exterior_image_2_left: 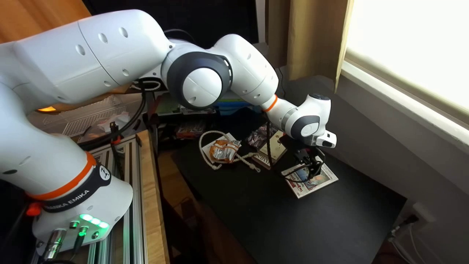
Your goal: Pick up the book on the right of the table and put it on top of the two stacked books
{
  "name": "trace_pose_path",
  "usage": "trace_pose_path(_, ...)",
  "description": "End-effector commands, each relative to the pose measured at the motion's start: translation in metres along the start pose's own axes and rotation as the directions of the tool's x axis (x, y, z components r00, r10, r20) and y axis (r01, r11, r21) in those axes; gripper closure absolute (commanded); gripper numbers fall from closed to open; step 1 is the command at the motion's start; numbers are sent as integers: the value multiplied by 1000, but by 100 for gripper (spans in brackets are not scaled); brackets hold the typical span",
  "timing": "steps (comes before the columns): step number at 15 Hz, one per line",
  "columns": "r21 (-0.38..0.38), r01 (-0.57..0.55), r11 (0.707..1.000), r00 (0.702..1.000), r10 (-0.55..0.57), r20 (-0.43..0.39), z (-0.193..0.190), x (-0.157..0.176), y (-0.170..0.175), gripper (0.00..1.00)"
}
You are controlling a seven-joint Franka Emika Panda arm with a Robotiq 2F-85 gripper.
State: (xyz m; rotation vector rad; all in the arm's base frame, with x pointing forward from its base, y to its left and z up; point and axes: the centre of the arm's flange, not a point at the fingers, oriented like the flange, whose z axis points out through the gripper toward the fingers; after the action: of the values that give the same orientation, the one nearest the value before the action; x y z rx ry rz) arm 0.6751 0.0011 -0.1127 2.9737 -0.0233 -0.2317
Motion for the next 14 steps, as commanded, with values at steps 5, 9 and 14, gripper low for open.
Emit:
trace_pose_path(5,-93,-13,996,999,8,-47,39,16,-25,0)
trace_pose_path(9,-101,-16,995,997,9,-74,42,14,-29,0)
trace_pose_path(14,-85,-10,996,996,3,-88,47,15,-34,0)
